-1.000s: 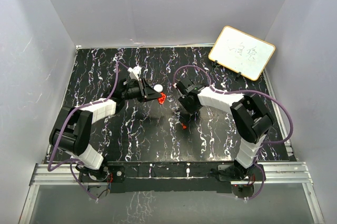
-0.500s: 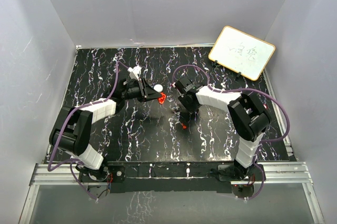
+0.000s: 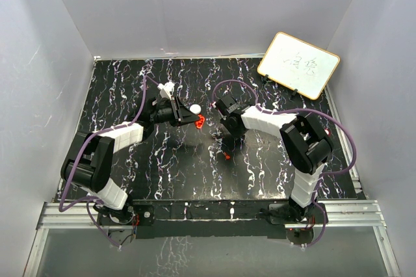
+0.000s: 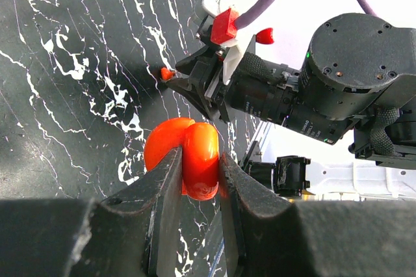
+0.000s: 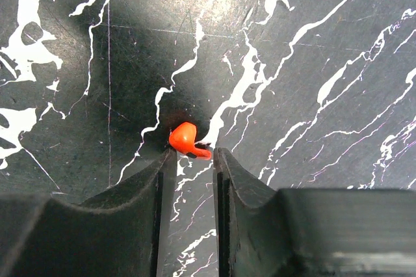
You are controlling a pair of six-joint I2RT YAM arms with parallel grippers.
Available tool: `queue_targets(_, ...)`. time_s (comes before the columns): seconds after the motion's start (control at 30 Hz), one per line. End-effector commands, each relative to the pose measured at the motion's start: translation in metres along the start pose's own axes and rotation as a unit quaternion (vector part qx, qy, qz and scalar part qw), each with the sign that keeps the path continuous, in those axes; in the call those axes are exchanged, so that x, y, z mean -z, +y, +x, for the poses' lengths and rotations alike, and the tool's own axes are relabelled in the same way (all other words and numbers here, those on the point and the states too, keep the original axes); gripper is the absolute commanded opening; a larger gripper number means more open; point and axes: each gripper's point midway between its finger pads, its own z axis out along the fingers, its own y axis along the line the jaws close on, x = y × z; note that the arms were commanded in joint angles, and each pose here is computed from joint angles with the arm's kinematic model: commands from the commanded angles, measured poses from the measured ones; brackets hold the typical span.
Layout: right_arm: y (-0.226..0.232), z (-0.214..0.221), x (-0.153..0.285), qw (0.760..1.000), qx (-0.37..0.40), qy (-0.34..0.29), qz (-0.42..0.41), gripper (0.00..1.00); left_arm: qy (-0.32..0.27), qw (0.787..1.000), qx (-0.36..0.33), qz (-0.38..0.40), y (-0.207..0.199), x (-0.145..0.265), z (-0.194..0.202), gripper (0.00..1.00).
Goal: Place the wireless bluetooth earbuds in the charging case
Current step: Pick up the earbud from the center of the board.
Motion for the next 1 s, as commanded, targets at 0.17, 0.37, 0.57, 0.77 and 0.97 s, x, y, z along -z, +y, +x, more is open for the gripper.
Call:
queue_targets(0.17,-0.003,-0.024,0.001,1.000,-0.004,-0.030,0.004,0.23,0.002,1.000,-0.019,0.022,-0.014,0.005,0.002,0.00)
queue_targets(0.37,-0.003,-0.025,0.000,1.000,-0.002,-0.031,0.003,0.22,0.003,1.000,-0.019,0.019,-0.012,0.005,0.002,0.00)
queue_targets(0.57,-0.002,-0.025,0.000,1.000,0.000,-0.029,0.004,0.18,0.003,1.000,-0.019,0.020,-0.013,0.004,0.002,0.00)
queue_targets(0.77,-0.003,-0.025,0.002,0.999,-0.002,-0.032,0.005,0.08,0.004,1.000,-0.016,0.019,-0.011,0.004,0.004,0.00)
queue_targets(0.97,-0.008,-0.045,0.023,0.996,-0.023,-0.090,0.003,0.00,0.005,1.000,-0.018,0.023,-0.017,0.006,0.002,0.00)
